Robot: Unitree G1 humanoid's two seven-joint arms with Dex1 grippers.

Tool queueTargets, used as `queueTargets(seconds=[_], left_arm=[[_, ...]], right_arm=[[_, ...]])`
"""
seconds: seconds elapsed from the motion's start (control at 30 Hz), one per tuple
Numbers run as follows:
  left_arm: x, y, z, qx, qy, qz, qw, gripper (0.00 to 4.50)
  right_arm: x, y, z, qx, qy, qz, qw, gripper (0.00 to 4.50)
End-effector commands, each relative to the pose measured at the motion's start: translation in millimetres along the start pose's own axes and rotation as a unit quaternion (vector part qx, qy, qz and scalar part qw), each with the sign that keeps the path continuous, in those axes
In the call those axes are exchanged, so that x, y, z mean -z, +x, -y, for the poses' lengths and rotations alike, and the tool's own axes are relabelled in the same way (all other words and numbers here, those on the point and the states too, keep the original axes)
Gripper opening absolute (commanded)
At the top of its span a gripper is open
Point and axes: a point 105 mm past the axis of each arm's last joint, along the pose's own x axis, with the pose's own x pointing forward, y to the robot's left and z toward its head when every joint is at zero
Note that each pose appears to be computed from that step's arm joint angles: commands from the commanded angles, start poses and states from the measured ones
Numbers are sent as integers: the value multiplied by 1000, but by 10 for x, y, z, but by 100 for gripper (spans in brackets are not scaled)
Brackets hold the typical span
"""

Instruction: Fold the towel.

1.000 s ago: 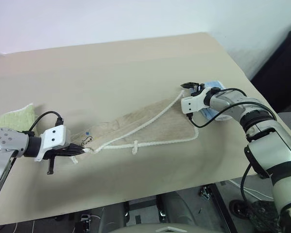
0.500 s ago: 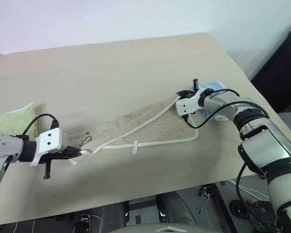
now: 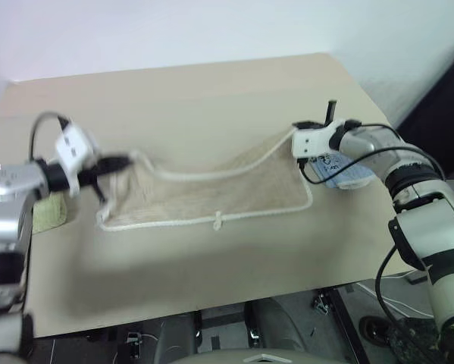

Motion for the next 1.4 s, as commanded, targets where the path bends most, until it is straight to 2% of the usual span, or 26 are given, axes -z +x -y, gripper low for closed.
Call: queueTargets(seconds=[0.03,0.17,0.27,0.33,0.43,0.5,0.67,0.77,0.87,1.1,1.23,1.4], left_arm=[[-193,96,-489,-114,5,16,993,0],[-490,239,-736,-152,13,48,987,0],[-509,219,-775,-145,41,42,988,0],[-465,150,-783,-136,41,39,989,0],[-318,-51,-654,-80,31,38,996,0],[-197,-205,-496,-35,5,34,999,0],[220,-556,28,60,-21,-35,997,0],[356,-686,181,78,-38,-64,994,0],[381,-773,252,88,-59,-75,992,0],[429,-934,286,90,-87,-101,987,0],[534,-955,172,59,-82,-124,987,0],[747,-858,-76,-12,-40,-160,986,0]], right_arm=[[56,-109,617,81,38,-18,996,2],[71,-215,986,117,61,-24,991,2],[39,-306,1123,123,85,0,989,2],[-5,-354,1111,109,108,31,988,2],[-123,-442,860,50,140,100,984,2],[-231,-528,586,-5,159,138,978,2],[-593,-810,-351,-164,198,180,949,2],[-765,-1006,-710,-237,220,191,927,2],[-827,-1121,-833,-274,238,189,912,2],[-850,-1255,-900,-330,251,187,891,2],[-766,-1159,-837,-312,256,173,898,2],[-503,-853,-685,-247,251,125,928,2]])
